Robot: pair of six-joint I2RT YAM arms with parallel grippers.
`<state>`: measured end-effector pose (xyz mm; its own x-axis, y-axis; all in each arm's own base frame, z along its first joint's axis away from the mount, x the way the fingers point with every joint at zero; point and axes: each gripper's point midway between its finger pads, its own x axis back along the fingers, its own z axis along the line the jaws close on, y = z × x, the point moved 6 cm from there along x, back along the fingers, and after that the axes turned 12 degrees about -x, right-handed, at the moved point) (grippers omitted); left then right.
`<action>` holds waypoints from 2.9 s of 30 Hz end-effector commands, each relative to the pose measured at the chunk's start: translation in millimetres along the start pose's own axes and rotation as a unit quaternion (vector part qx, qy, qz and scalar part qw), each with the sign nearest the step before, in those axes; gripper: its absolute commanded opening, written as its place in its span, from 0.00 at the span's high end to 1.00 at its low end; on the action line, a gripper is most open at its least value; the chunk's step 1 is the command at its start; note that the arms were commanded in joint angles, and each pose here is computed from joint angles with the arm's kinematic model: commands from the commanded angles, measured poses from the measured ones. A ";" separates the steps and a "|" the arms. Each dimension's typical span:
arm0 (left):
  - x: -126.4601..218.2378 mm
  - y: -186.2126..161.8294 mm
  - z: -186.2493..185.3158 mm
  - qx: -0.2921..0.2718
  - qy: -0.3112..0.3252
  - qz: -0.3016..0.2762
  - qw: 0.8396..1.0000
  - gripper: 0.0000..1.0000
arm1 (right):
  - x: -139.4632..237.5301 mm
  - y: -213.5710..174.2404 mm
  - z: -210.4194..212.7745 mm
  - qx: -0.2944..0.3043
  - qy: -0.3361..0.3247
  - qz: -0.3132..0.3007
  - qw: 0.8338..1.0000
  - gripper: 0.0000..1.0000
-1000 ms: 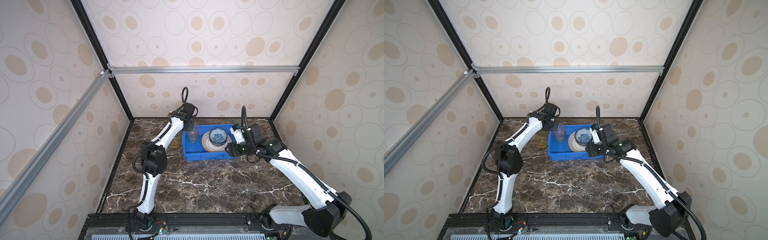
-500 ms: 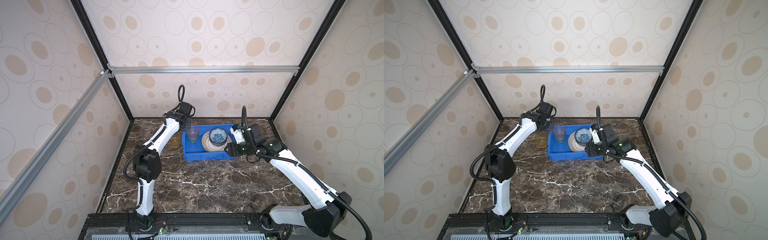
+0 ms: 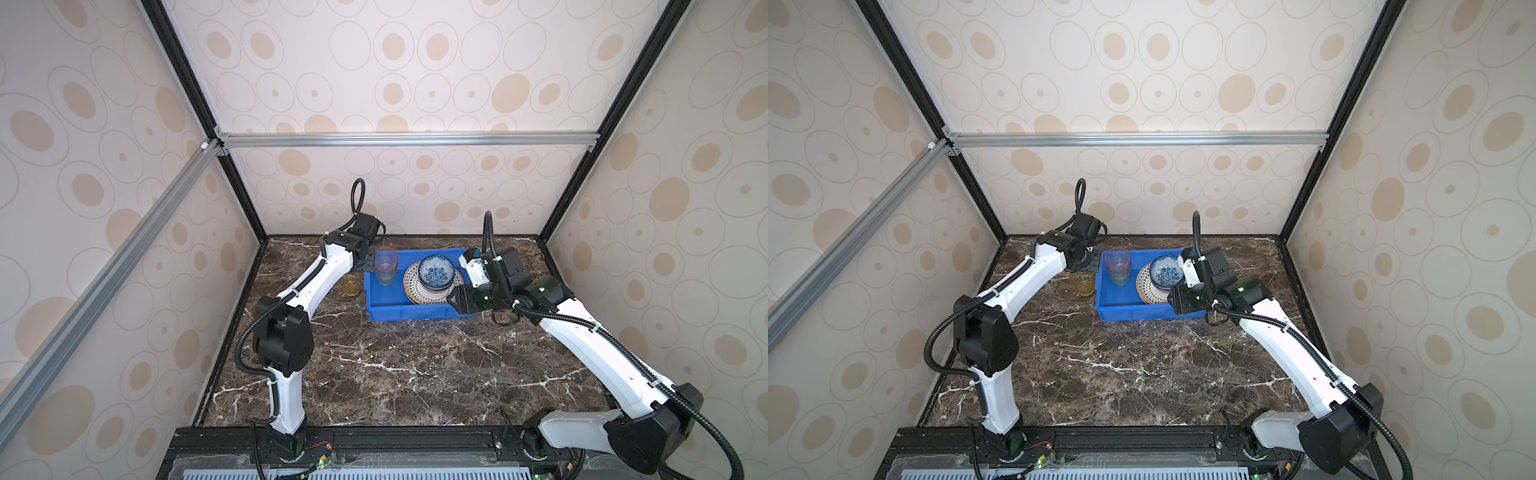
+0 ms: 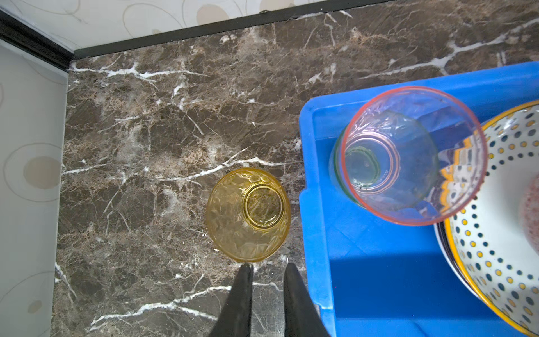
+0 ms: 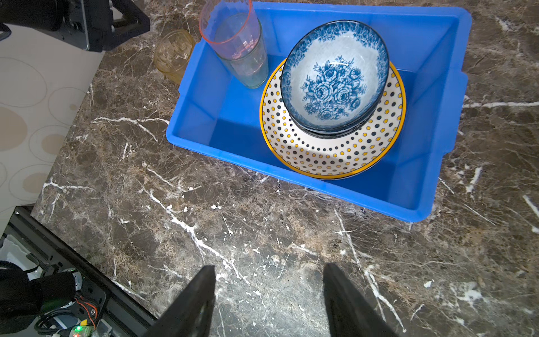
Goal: Place the mixed dishes into the plastic bin
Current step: 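Open the left gripper and raise it off the stacked cups, then move the left gripper over the yellow cup beside the bin, then lower the left gripper into the yellow cup and close on its rim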
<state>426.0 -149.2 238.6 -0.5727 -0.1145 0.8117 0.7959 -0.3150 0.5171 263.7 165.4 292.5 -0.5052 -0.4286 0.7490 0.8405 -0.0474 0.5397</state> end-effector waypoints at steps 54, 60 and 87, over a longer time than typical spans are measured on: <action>-71.3 -31.7 64.5 0.118 -0.053 0.014 0.992 0.77 | -12.2 9.4 13.9 -0.003 0.010 0.011 1.000 0.38; -79.5 -34.0 62.2 0.118 -0.056 0.022 0.991 0.77 | -14.4 8.3 12.2 -0.001 0.006 0.013 1.000 0.38; -99.1 -37.4 56.5 0.130 -0.062 0.043 0.989 0.89 | -16.6 5.8 7.1 0.008 -0.011 0.014 1.000 0.38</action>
<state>458.8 -75.2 145.7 -0.4706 -0.0063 0.8823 0.8803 -0.0716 0.4690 277.7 178.0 283.9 -0.4846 -0.4169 0.7690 0.8547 -0.0386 0.5177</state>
